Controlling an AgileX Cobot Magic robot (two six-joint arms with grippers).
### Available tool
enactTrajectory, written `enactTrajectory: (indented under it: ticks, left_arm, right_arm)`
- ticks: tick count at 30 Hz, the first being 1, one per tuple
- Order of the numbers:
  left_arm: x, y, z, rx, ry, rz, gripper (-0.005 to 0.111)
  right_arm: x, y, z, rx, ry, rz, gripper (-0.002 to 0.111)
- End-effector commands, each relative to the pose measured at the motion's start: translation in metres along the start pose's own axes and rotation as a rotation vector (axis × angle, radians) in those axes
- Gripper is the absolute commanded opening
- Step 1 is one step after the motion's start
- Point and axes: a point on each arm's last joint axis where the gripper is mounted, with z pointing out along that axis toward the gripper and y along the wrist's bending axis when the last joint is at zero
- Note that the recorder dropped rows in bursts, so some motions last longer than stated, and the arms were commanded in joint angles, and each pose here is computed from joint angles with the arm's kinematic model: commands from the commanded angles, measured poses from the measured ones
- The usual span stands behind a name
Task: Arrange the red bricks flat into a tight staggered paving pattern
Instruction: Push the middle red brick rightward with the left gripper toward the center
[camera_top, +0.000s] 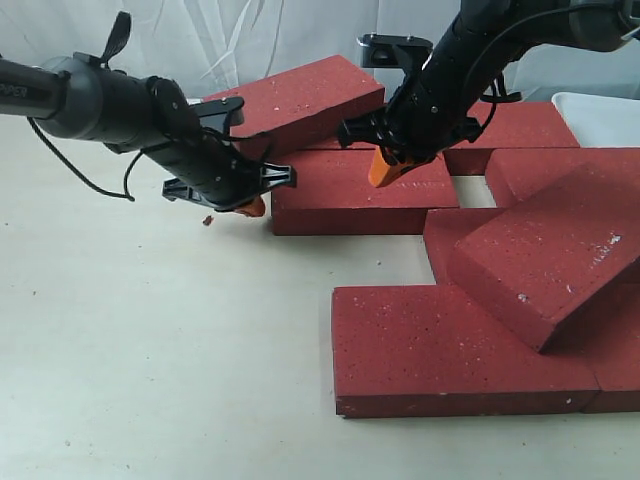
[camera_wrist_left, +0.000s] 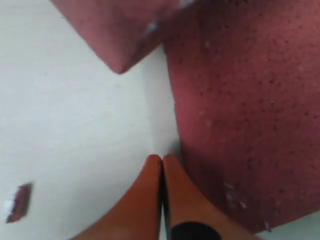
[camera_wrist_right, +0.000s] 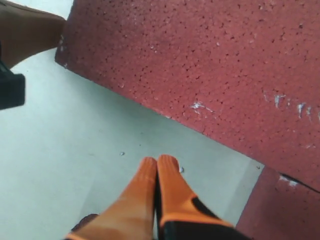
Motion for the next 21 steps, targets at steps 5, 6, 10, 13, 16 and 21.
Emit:
enactTrajectory:
  ticks: [5, 6, 10, 13, 16, 21]
  left_arm:
    - [-0.001, -0.028, 0.014, 0.06, -0.052, -0.04, 0.0]
    - [-0.002, -0.031, 0.014, 0.067, -0.058, -0.037, 0.0]
    - [-0.002, -0.044, 0.016, 0.084, -0.088, -0.024, 0.0]
    - [-0.003, -0.051, 0.016, 0.091, -0.122, -0.017, 0.0]
    - [-0.002, -0.058, 0.016, 0.108, -0.145, -0.041, 0.0]
    - [-0.002, -0.06, 0.016, 0.112, -0.155, -0.047, 0.0]
  right_arm:
    - [-0.001, -0.001, -0.002, 0.006, -0.005, -0.009, -0.001]
    - [-0.001, -0.001, -0.002, 0.006, -0.008, -0.009, -0.001]
    - [-0.001, -0.001, -0.002, 0.006, -0.009, -0.009, -0.001]
    - [-0.001, -0.001, -0.002, 0.006, -0.006, -0.009, -0.001]
    - [-0.001, -0.001, -0.002, 0.006, -0.006, -0.009, -0.001]
    - [-0.001, -0.001, -0.002, 0.006, -0.008, -0.009, -0.001]
